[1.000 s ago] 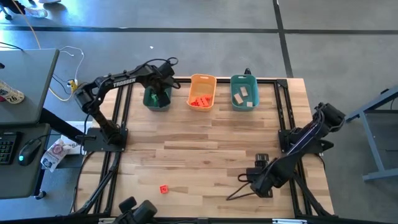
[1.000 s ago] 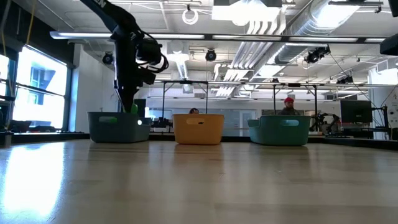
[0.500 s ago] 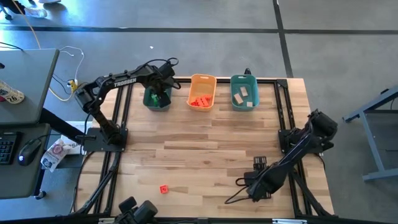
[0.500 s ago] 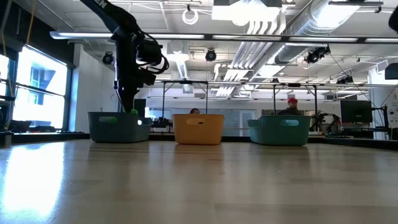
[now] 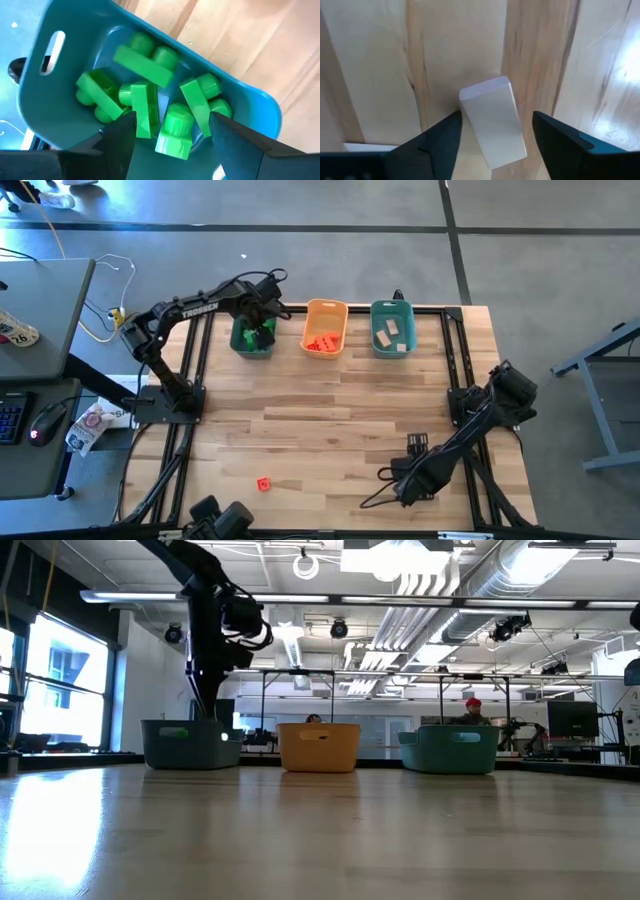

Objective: Sort & place blocks by color
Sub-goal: Put the white block into the green bin

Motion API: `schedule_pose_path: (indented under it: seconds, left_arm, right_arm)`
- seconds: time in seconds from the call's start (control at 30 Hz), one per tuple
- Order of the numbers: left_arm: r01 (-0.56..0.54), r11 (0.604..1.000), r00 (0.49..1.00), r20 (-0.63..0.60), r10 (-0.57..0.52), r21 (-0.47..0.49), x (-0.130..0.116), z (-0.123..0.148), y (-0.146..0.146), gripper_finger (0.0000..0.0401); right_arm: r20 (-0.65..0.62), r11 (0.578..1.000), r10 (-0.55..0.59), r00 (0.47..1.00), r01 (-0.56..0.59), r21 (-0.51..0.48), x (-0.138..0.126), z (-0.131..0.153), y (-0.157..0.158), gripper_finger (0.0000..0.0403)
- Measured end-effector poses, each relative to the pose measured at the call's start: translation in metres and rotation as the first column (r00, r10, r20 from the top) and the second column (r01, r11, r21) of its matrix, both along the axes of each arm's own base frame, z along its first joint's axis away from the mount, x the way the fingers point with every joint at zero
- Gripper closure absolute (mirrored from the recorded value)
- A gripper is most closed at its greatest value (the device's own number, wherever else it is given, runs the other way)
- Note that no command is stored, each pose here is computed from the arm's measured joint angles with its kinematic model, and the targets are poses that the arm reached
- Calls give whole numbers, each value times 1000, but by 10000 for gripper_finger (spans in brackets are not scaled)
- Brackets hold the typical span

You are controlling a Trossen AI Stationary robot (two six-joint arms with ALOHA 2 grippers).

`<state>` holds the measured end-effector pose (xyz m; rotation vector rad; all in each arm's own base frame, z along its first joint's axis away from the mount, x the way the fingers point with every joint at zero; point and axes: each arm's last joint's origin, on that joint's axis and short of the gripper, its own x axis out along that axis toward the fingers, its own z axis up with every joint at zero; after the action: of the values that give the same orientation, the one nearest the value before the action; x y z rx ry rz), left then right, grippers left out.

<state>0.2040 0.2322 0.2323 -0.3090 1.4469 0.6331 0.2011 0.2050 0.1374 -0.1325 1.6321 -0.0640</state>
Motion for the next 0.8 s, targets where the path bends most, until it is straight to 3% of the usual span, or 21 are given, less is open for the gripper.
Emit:
schedule_pose_path:
  seconds: [0.33, 0.53, 0.8]
  left_arm:
    - [16, 1000, 1000, -3, -16, -7, 5, 22, -2, 171]
    - [73, 996, 997, 30, -72, -48, 16, 27, -14, 171]
    - [190, 971, 980, 84, -179, -147, 33, 27, -38, 171]
  right_arm:
    - [16, 999, -9, 1000, 9, 33, 2, -2, 2, 249]
    - [20, 995, -90, 996, 89, 35, 4, -2, 1, 291]
    - [130, 986, -169, 977, 166, 32, 19, 4, 1, 306]
